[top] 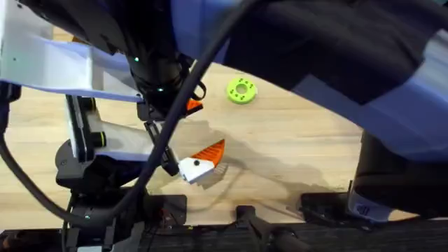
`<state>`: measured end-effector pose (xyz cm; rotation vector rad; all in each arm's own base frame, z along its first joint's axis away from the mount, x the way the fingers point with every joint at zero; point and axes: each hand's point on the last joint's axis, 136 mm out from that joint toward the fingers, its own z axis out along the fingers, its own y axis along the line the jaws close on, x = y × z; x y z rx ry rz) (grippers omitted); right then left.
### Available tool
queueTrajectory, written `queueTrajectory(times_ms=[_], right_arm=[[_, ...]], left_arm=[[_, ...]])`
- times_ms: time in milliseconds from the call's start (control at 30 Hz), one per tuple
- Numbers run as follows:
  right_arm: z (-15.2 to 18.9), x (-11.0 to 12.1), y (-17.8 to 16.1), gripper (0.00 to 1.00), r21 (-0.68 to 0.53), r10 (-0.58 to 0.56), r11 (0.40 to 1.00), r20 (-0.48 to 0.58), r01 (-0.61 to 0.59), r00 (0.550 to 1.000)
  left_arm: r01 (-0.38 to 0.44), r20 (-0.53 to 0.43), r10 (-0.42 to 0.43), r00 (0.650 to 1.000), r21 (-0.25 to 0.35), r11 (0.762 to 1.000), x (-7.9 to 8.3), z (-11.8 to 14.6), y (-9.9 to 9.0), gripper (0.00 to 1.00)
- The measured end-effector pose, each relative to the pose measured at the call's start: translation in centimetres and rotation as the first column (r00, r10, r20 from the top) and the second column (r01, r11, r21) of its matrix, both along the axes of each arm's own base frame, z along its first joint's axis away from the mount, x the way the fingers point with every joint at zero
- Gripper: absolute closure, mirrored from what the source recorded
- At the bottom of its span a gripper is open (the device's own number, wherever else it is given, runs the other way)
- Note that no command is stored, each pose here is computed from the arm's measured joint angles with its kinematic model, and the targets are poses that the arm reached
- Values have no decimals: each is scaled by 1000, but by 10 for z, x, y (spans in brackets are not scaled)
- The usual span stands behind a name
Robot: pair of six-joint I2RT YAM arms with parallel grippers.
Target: Pick up the gripper from the table and insert it into the empty holder that is missing its gripper. Then pick up a screw, insert it into the mounting hole, and use the screwdriver to tighten it. Finally, clean up the table by picking up the vegetable and placing it into the bucket.
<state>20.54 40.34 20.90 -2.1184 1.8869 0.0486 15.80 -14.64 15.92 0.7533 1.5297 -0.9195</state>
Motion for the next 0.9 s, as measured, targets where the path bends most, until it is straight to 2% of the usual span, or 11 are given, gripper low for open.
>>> queueTrajectory(times_ms=[67, 100, 133, 300, 333, 500, 633, 900], right_arm=[[0, 0, 0, 991, 0, -1, 1000, 0, 1, 1000], [0, 0, 0, 936, 0, -3, 1000, -1, 3, 1000], [0, 1, 0, 827, 0, -7, 1000, 1, 7, 1000], [6, 13, -4, 126, 9, -38, 999, 36, 37, 999], [9, 11, -7, 35, 7, -39, 999, 32, 39, 999], [18, 7, -9, 8, 33, -74, 997, 25, 74, 997], [39, 10, -6, 7, 131, -173, 977, 12, 169, 985], [87, 21, -27, 7, 291, -410, 862, -81, 415, 909]], left_arm=[[1, 0, -1, 1000, 0, 1000, 0, 0, 0, 13], [0, 0, 0, 1000, 0, 1000, 0, 0, 0, 13], [2, 0, -2, 1000, 0, 1000, 0, 0, 0, 13], [25, -7, -25, 1000, -5, 1000, -4, 0, -2, 13], [23, -1, -23, 1000, -1, 1000, -3, 0, -2, 13], [17, 12, -17, 1000, 6, 1000, -2, 0, -2, 13], [16, 15, -16, 1000, 7, 1000, -2, 0, -2, 11], [16, 16, -16, 1000, 8, 1000, -2, 0, -2, 12]])
